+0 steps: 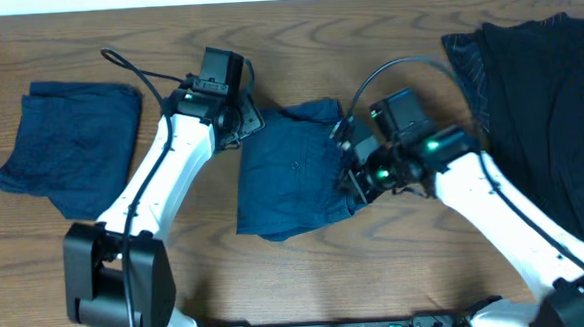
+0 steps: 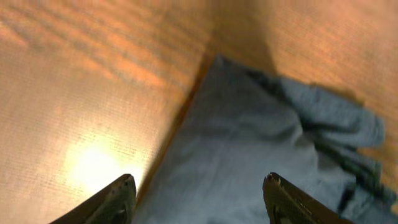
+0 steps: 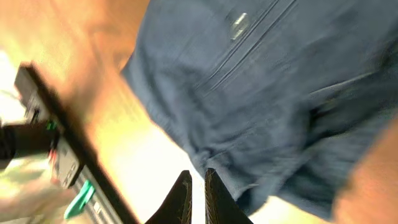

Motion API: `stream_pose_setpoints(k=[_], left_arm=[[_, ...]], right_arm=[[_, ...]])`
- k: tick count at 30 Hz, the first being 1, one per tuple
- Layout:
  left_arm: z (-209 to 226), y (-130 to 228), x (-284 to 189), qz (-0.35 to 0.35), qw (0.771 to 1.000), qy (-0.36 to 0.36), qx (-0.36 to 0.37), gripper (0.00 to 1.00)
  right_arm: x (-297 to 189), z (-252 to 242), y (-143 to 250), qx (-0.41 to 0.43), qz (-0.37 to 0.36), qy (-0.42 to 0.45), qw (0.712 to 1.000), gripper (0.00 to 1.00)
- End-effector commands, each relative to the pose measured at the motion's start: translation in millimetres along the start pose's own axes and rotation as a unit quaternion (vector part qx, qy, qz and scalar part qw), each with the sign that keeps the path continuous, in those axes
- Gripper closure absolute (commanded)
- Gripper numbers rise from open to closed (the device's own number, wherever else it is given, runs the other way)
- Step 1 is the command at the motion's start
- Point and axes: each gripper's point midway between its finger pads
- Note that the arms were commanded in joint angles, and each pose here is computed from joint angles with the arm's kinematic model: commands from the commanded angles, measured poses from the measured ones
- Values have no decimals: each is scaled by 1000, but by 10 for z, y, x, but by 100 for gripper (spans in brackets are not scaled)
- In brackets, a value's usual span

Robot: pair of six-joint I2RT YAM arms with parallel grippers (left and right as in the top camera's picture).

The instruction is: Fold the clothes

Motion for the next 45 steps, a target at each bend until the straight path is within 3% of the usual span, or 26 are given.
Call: stream_pose_setpoints(k=[1,9,17,24,32,36,40,41,43,45], left_arm=[[2,-112,128,-12,1000,-11,9,32],[93,45,596,30,999,-36,21,32],[435,529,876,135,984,-102,61,34],[726,956,641,230,958,-164,55,52],[920,1369,204,327,917,-223,52,54],[831,1300,39,303,928,-209,58,54],[733,1035,-182,228,955,-182,48,51],[683,933,-226,201,964,-167,52,48],[548,734,-299,149,978,-130,71,30],[406,568,-352,108,985,-94,94,18]], right_arm=[[180,114,163,-6,40,-44,998,92],[568,-198,401,22,114,10,993,92],[721,-1170,622,121,152,223,955,95],[523,-1762,448,147,90,367,914,98],[385,-1853,-1,157,10,385,909,98],[275,-1766,-260,152,-16,380,912,97],[82,-1619,-420,148,-37,375,914,97],[33,-1585,-448,147,-43,374,915,97],[-90,-1477,-508,144,-59,365,918,96],[-185,-1352,-536,142,-71,348,924,93]])
Point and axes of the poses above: each gripper's point midway between its finger pads, its own x axis out along the fingers, its own z axis along the line the jaws close on, y = z × x, and after that the axes turned 7 degrees about x, right-handed
